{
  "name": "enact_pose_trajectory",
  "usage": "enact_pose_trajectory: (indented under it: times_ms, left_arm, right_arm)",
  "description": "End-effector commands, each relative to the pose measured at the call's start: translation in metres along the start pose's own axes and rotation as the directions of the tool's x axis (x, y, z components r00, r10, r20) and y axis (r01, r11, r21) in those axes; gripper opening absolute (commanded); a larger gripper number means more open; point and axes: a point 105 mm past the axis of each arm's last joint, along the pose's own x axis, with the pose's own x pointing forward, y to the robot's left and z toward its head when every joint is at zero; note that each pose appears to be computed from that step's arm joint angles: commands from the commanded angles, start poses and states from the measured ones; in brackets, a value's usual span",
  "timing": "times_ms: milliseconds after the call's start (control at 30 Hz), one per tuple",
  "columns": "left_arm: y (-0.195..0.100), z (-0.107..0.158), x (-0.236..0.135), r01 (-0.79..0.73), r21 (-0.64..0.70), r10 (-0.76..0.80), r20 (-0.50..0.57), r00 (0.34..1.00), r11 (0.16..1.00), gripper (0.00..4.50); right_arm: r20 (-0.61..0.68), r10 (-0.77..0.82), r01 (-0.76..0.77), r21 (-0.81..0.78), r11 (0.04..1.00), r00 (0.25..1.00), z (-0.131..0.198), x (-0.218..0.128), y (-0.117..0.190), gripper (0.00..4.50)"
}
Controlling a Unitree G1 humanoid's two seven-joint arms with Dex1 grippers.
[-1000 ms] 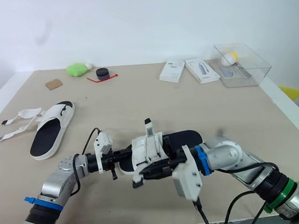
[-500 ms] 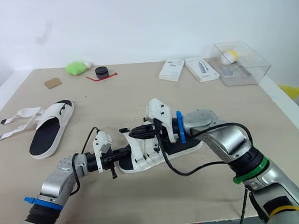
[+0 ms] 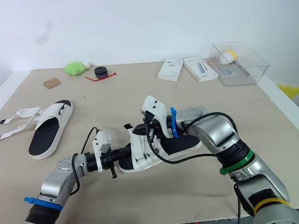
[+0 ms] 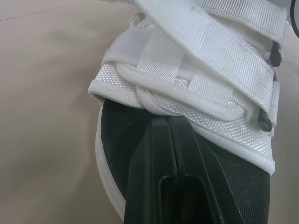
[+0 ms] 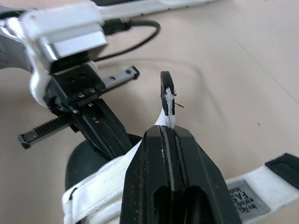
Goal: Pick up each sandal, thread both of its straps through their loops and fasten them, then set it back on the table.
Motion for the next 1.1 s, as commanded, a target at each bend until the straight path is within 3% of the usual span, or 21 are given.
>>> enact_pose_trajectory:
  times_ms: [33, 467, 767, 1100]
  left_arm:
    - [-0.002, -0.041, -0.005, -0.033, -0.090, 0.021, -0.138, 0.990, 0.995, 0.00]
    - [-0.003, -0.042, -0.005, -0.038, -0.095, 0.025, -0.135, 0.991, 0.995, 0.00]
    - [-0.003, -0.042, -0.004, -0.038, -0.097, 0.025, -0.135, 0.991, 0.995, 0.00]
    - [-0.002, -0.042, -0.004, -0.037, -0.096, 0.024, -0.135, 0.991, 0.995, 0.00]
  right_arm:
    - [0.067, -0.104, 0.107, -0.046, 0.993, 0.992, 0.028, -0.013, -0.019, 0.03]
    - [-0.036, -0.187, 0.185, -0.040, 0.982, 0.982, 0.012, -0.009, -0.033, 0.03]
    - [0.047, -0.106, 0.110, -0.102, 0.989, 0.993, 0.029, -0.005, -0.016, 0.03]
    - [0.003, -0.123, 0.122, -0.163, 0.979, 0.992, 0.020, 0.000, -0.018, 0.03]
